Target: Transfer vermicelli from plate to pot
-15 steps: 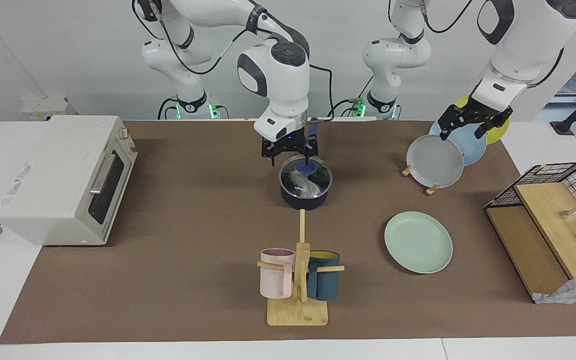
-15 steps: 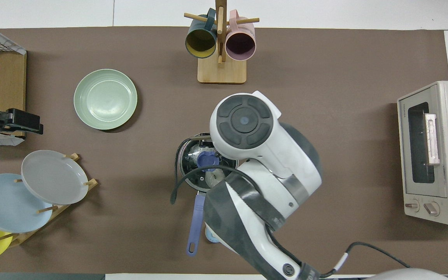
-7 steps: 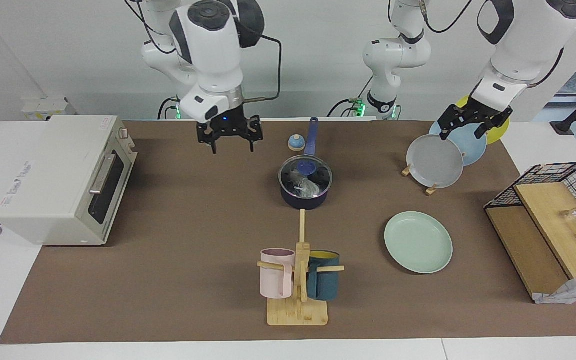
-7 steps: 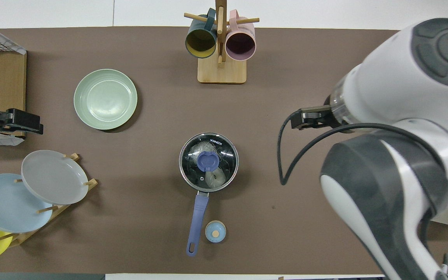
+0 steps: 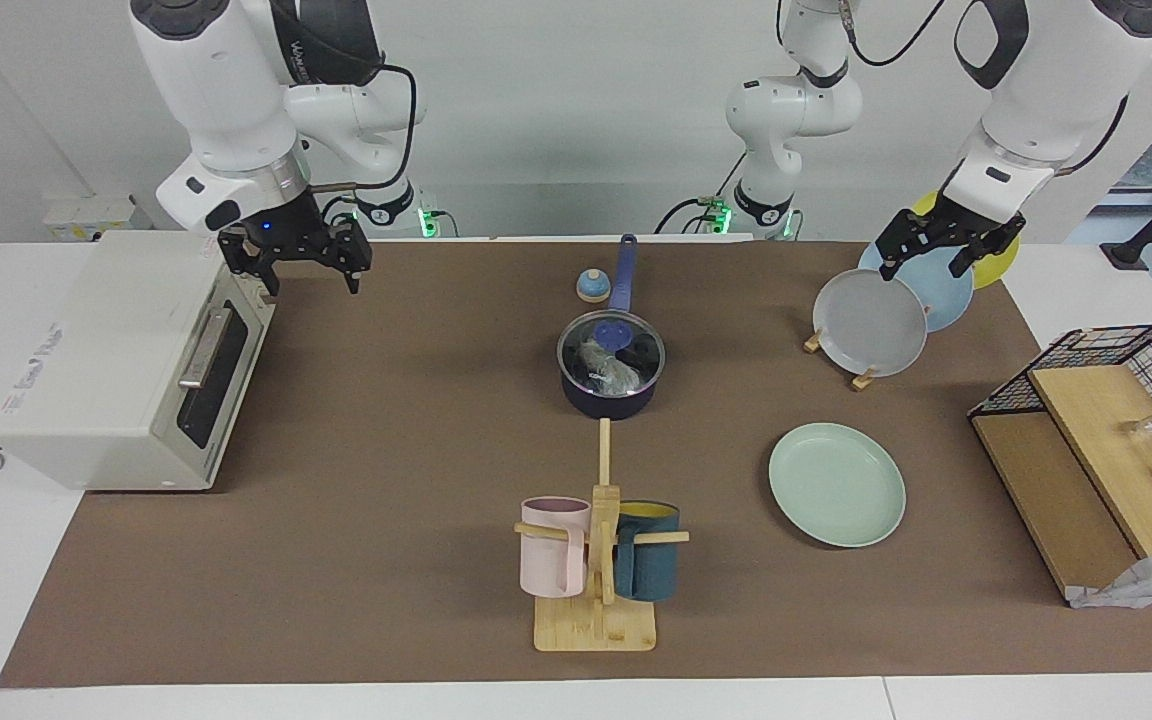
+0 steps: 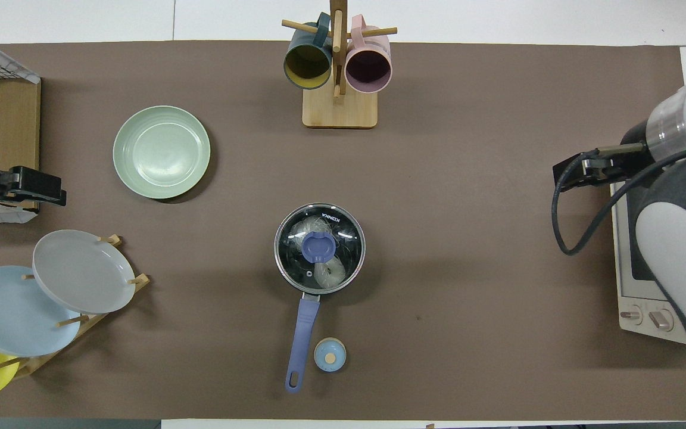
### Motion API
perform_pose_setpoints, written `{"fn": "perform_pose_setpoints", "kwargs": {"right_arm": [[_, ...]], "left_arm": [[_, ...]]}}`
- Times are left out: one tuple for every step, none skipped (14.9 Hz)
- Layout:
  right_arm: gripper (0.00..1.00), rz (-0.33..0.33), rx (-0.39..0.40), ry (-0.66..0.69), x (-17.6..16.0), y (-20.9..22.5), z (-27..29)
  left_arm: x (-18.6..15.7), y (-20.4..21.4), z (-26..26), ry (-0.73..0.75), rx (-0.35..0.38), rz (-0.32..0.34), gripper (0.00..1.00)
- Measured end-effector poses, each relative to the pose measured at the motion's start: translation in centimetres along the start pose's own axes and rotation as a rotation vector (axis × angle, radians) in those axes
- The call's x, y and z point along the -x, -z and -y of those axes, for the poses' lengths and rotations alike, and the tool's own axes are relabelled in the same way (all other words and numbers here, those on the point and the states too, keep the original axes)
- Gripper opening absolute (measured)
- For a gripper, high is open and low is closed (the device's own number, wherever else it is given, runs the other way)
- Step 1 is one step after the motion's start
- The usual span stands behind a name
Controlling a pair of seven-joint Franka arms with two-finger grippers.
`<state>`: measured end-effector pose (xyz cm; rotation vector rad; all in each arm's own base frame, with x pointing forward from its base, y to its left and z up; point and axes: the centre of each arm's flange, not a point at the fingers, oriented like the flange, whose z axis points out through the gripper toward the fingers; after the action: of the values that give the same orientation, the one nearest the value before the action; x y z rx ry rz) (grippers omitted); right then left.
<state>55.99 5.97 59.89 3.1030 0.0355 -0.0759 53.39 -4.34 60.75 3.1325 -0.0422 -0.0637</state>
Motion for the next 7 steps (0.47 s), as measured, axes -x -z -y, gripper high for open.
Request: {"fn": "perform_pose_setpoints", "kwargs": {"right_arm": [[1.00, 0.003, 0.000, 0.009, -0.1, -0.2, -0.8], [1.00, 0.005, 0.000, 0.034, -0.2, -0.5, -1.5], [1.00, 0.009, 0.000, 0.054, -0.2, -0.7, -1.9], [1.00, 0.014, 0.000, 0.061, -0.2, -0.9, -2.3], [1.00, 0.020, 0.001, 0.060, -0.2, -1.1, -2.6], [1.00, 0.024, 0.003, 0.056, -0.1, -1.2, -3.0], [1.00, 0.028, 0.004, 0.054, -0.1, -1.3, -3.3]], "left_arm": [[0.0, 0.0, 0.0, 0.000, 0.000, 0.000, 1.00], [0.0, 0.0, 0.0, 0.000, 0.000, 0.000, 1.00], [0.0, 0.0, 0.0, 0.000, 0.000, 0.000, 1.00], [0.0, 0.0, 0.0, 0.000, 0.000, 0.000, 1.00], [0.0, 0.0, 0.0, 0.000, 0.000, 0.000, 1.00], [0.0, 0.0, 0.0, 0.000, 0.000, 0.000, 1.00], [0.0, 0.0, 0.0, 0.000, 0.000, 0.000, 1.00]]}}
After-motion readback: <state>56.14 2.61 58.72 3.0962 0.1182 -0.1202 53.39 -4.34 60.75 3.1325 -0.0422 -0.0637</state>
